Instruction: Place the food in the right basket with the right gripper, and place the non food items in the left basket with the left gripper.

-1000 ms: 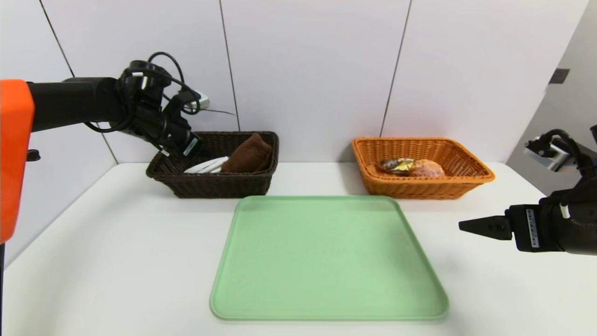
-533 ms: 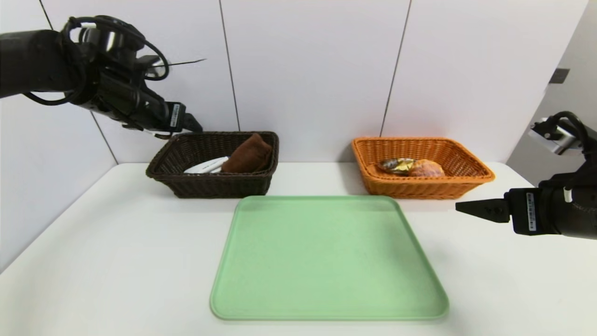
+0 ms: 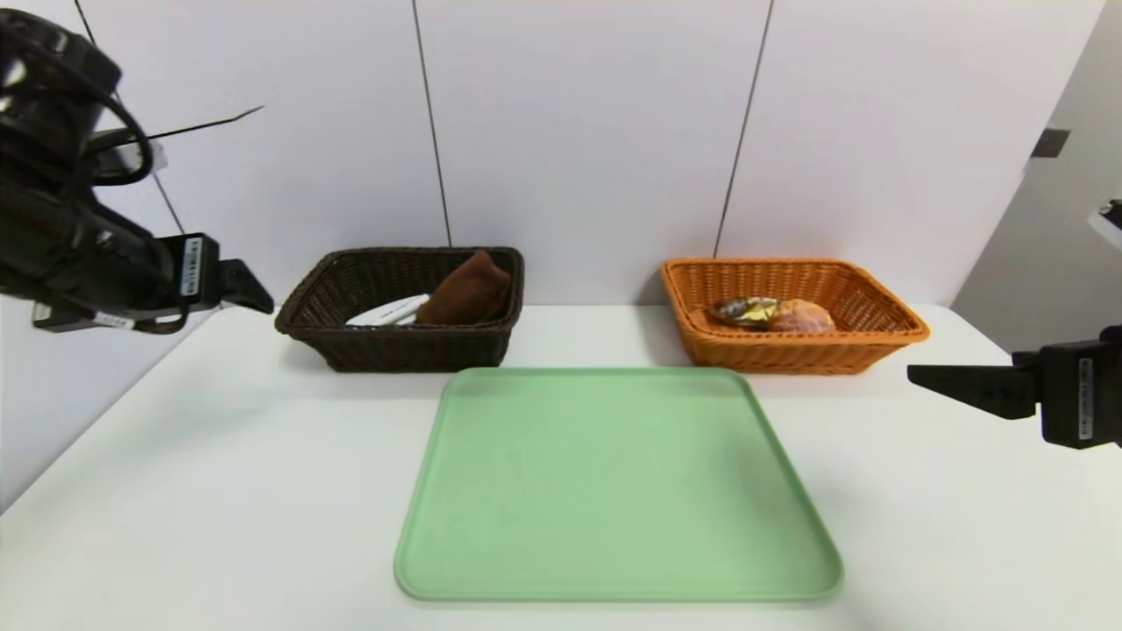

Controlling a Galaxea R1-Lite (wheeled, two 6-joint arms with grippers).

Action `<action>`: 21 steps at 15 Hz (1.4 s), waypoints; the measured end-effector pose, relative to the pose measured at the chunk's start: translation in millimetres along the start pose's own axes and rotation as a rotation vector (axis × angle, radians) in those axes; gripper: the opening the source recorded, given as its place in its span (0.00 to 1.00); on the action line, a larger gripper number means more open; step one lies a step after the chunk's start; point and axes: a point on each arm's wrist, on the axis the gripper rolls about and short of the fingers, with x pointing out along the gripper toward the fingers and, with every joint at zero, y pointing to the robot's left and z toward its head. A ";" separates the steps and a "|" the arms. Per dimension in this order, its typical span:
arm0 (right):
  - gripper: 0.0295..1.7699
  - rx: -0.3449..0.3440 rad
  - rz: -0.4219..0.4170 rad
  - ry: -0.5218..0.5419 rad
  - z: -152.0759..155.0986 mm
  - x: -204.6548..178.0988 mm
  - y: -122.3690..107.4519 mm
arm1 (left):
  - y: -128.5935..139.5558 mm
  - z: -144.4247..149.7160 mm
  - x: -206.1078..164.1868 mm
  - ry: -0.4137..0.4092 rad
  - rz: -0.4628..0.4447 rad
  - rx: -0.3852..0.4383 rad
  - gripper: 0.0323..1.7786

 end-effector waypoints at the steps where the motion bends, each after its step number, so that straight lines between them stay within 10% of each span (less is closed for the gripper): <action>1: 0.96 -0.007 -0.005 -0.023 -1.6 -8.4 -0.6 | 6.4 -13.3 -16.2 -0.012 -0.001 -0.002 0.93; 8: 0.96 -0.041 -0.078 -0.150 -33.1 -64.9 -7.6 | 41.6 -107.9 -100.3 -0.135 -0.085 0.046 0.94; 21: 0.96 -0.064 -0.224 -0.197 -117.7 -93.4 -14.7 | 81.1 -214.6 -119.5 -0.234 -0.062 0.075 0.95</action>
